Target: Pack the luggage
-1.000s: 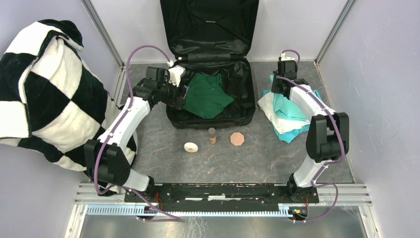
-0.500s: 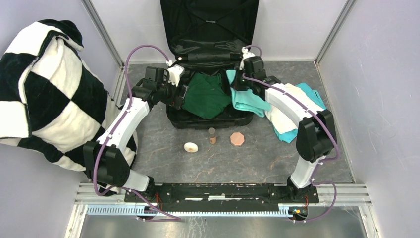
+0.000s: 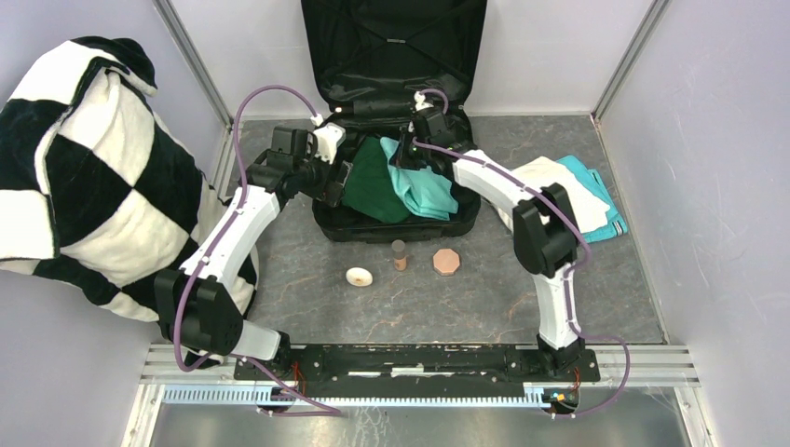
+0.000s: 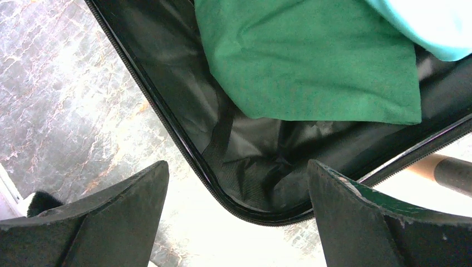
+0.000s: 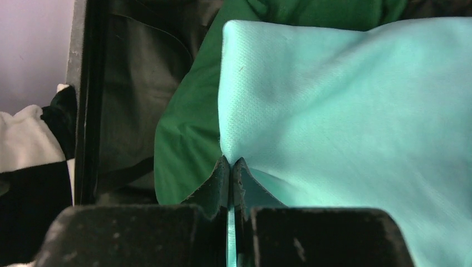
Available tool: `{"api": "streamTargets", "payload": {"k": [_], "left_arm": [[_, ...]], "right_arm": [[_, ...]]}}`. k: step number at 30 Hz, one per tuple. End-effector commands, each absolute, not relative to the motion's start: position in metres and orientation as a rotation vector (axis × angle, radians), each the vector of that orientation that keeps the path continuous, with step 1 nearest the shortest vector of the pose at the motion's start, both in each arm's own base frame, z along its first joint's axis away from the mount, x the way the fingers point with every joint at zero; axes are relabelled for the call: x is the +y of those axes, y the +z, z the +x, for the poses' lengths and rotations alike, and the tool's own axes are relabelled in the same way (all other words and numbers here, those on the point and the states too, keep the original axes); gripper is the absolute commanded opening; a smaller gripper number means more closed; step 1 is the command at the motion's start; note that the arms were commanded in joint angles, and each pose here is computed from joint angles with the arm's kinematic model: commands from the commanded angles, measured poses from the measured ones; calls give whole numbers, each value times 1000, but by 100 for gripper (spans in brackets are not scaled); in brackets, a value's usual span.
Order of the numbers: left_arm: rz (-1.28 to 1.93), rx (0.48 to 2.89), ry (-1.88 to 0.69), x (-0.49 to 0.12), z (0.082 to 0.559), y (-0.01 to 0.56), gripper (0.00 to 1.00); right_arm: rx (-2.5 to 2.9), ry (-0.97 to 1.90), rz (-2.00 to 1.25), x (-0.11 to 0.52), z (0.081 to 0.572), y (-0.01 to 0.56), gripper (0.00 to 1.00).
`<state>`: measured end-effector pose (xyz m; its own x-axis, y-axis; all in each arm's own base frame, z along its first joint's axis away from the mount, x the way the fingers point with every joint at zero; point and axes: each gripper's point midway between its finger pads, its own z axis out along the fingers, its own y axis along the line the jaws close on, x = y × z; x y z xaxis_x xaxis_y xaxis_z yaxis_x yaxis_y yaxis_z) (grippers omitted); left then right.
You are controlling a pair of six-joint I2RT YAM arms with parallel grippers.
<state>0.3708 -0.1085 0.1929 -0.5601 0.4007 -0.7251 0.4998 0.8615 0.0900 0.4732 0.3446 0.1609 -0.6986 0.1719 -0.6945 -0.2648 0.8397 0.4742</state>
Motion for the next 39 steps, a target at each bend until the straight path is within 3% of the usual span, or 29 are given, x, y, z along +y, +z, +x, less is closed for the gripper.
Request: {"api": "streamTargets", "payload": {"k": [1,11,17,21,24,28,35,39], "left_arm": [[688,2172,-116,-104,372,206,100],[706,2196,-104,-102,369,195,100],[712,2205,-116,-103,367,190,100],[723,2212,-142,-106,366,186,100],[722,2219,-161,-109,365,184,100],[726,2219,-183,-113,366,183,100],[788,2178,-212,-138,373,187,100],[826,2162,-217,-161,392,186,100]], "right_arm": [[2187,849,-17,397,486,168,0],[2141,889,31,442,480,176,0],[2181,848,126,439,485,144,0],[2192,825,149,441,494,133,16],[2163,866,182,441,505,140,49],[2151,852,181,431,514,151,67],[2103,937,143,382,514,195,77],[2111,924,113,345,497,203,67]]}}
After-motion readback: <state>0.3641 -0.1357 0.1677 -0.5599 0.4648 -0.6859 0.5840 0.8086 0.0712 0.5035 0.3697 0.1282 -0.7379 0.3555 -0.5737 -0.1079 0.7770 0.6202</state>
